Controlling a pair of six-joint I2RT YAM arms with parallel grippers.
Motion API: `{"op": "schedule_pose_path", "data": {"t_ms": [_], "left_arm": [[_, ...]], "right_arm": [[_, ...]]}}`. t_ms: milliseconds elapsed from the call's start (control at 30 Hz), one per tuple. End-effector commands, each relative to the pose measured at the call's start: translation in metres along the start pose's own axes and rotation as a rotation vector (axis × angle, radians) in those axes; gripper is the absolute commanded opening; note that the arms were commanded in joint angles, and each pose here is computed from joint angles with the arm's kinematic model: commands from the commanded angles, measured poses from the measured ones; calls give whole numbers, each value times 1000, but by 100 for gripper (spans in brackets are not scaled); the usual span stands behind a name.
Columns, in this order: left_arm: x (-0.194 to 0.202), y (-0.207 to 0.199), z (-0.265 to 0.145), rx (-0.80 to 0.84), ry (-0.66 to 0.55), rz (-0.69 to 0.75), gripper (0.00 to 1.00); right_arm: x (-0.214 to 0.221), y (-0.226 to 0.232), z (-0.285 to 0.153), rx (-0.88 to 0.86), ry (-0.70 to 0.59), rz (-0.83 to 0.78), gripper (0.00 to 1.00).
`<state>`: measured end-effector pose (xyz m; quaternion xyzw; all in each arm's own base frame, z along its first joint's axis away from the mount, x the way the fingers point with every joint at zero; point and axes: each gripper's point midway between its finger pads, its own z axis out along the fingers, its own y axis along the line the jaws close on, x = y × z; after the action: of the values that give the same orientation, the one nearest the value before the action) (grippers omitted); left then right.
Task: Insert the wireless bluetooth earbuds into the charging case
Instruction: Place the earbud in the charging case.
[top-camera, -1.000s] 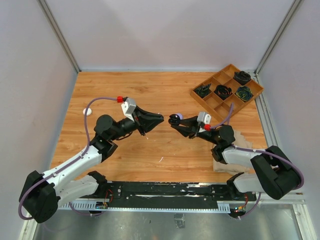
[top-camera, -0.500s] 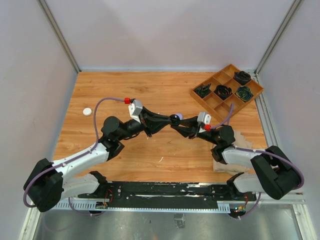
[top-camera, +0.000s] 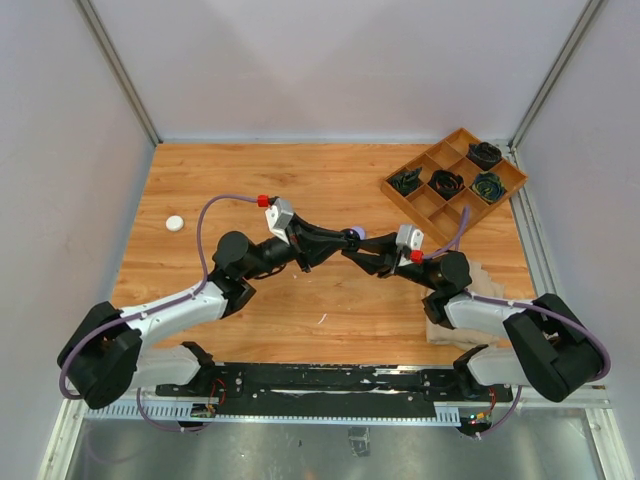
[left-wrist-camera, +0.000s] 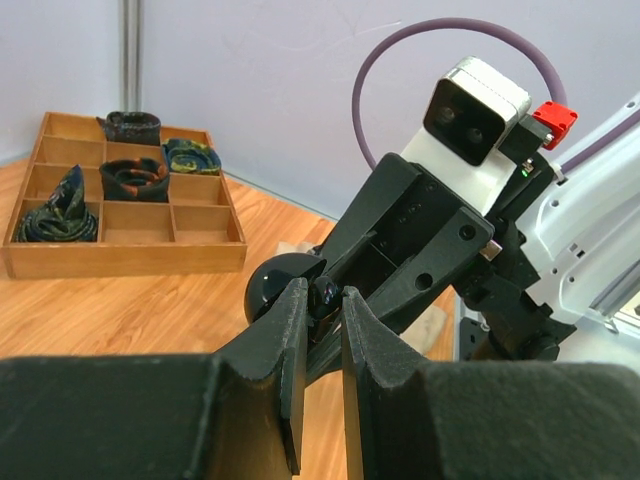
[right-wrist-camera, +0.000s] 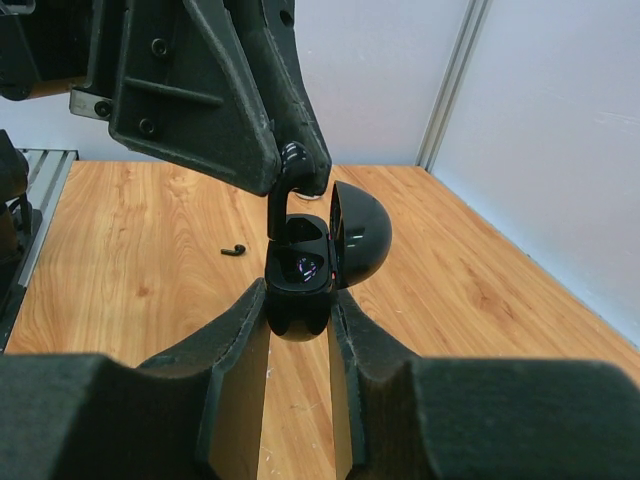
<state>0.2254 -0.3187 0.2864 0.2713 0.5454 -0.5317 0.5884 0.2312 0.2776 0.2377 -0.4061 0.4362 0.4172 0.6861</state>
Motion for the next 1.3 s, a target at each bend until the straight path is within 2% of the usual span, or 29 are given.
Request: {"op": "schedule_pose_path", "data": {"t_ms": [0,467,667,900,1267], "left_arm": [[-5,-4,4,13,-31,10,7],[3,2,3,-12,-22,-1,9],[3,2,2,-16,-23,-5,30],[-1,3,1,-34,-29,0,43],[-18,12,-6,-146,-22,-14,71]], "right_arm": [[-26,6,5,-33,-79,-57,11],[-29,6,4,-28,-86,-62,11],[-29,6,3,-25,-85,-62,12],[-29,7,2,-25,-85,-64,12],[-20,2,1,7,-65,-60,12]]}}
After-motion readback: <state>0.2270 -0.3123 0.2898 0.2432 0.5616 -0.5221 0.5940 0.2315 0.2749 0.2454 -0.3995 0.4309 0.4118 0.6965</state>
